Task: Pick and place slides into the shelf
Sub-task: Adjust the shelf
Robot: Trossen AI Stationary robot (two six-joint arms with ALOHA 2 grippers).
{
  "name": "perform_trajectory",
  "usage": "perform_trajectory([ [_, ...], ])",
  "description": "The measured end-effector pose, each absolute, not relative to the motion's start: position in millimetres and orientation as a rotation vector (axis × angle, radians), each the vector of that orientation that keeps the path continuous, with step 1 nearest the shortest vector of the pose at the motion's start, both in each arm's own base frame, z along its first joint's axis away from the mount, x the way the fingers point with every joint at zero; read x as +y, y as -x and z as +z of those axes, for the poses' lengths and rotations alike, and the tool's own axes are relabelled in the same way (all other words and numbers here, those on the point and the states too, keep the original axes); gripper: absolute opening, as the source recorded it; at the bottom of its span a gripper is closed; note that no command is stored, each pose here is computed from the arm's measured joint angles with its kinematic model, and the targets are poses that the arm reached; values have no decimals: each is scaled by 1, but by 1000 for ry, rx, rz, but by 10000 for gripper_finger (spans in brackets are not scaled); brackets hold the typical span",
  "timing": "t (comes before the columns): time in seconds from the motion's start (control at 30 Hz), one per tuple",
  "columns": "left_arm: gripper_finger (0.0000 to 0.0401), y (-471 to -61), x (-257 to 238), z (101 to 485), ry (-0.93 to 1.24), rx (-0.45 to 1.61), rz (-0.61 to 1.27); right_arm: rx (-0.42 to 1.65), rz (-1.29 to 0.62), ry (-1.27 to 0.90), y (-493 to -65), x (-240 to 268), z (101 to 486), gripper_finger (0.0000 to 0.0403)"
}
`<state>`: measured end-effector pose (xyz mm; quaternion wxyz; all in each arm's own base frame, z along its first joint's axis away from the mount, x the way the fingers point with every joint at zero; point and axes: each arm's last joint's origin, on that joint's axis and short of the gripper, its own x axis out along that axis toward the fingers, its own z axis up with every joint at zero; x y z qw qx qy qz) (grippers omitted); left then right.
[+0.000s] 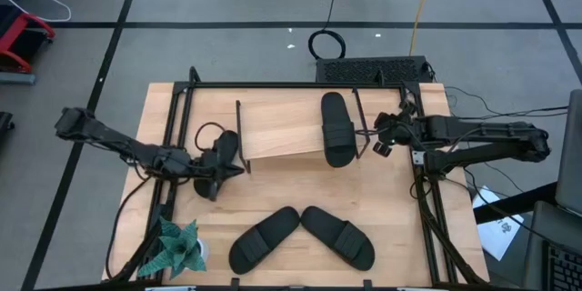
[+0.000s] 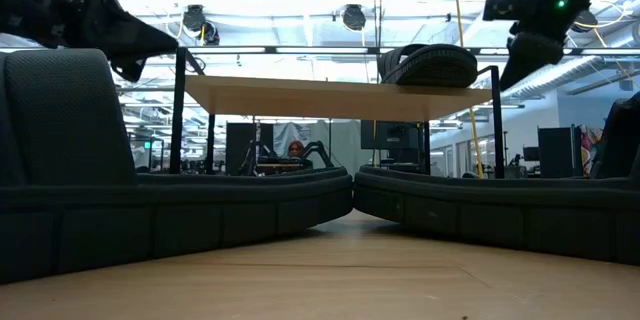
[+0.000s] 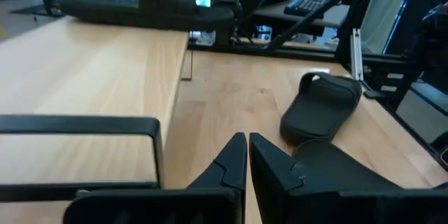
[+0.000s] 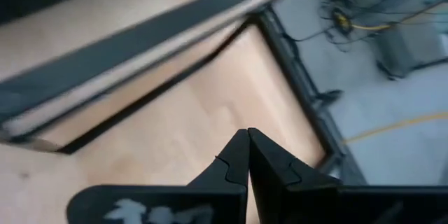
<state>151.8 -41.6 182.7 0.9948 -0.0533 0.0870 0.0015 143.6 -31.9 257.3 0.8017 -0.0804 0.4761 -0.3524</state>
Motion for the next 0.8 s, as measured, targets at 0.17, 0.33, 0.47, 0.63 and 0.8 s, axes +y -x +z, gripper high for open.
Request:
perform_trajectory([
  [0.17,19,-159,-44,176,128,198,9,1023,-744,185,-145,-32,252,0],
  [0.33,19,-165,-45,168,119,237,57,1009,-700,197,-148,-32,251,0],
  [0.47,19,-166,-44,165,107,248,101,1000,-696,196,-149,-32,252,0],
  [0.63,19,-164,-43,166,91,250,103,994,-645,169,-151,-31,252,0],
  [0.8,19,-160,-40,164,65,280,161,982,-638,171,-153,-31,252,0],
])
